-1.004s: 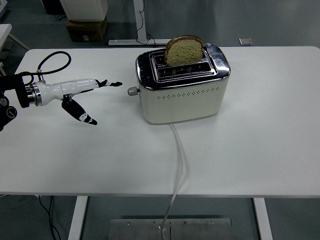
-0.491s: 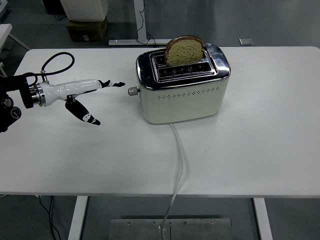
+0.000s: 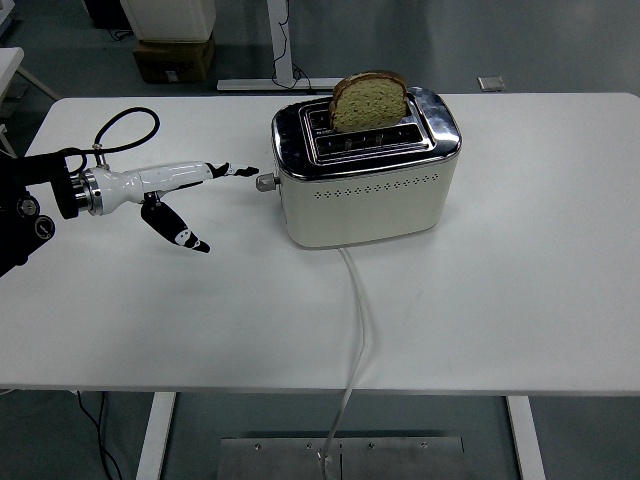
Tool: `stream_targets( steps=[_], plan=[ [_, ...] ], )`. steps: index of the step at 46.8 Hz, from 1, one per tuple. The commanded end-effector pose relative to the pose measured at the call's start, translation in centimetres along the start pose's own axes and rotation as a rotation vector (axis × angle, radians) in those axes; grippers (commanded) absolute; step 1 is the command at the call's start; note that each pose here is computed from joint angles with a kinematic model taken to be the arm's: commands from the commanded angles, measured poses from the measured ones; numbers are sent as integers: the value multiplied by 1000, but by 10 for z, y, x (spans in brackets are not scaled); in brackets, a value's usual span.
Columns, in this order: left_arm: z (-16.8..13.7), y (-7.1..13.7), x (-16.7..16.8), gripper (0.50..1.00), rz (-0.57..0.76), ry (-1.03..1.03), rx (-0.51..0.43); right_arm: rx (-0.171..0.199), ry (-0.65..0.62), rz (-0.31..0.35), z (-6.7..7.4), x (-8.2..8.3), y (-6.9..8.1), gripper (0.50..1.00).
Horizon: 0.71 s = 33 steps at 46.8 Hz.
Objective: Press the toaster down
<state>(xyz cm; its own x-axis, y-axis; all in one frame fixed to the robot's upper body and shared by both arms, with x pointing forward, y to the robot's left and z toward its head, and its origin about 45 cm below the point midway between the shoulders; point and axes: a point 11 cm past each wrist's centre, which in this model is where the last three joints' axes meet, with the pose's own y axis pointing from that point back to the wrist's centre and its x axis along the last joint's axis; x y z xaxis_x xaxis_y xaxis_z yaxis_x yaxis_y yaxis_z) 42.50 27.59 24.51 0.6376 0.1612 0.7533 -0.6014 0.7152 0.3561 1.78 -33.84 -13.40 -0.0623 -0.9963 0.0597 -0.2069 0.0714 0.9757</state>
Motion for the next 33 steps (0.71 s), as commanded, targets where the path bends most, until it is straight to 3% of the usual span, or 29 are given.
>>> stream_targets(
  steps=[1, 33],
  plan=[
    [-1, -3, -4, 1000, -9, 3, 2, 0, 0, 0, 0, 0, 0, 1000],
    [-1, -9, -11, 1000, -23, 10, 2, 1, -1, 0, 0, 0, 0, 1000]
  ],
)
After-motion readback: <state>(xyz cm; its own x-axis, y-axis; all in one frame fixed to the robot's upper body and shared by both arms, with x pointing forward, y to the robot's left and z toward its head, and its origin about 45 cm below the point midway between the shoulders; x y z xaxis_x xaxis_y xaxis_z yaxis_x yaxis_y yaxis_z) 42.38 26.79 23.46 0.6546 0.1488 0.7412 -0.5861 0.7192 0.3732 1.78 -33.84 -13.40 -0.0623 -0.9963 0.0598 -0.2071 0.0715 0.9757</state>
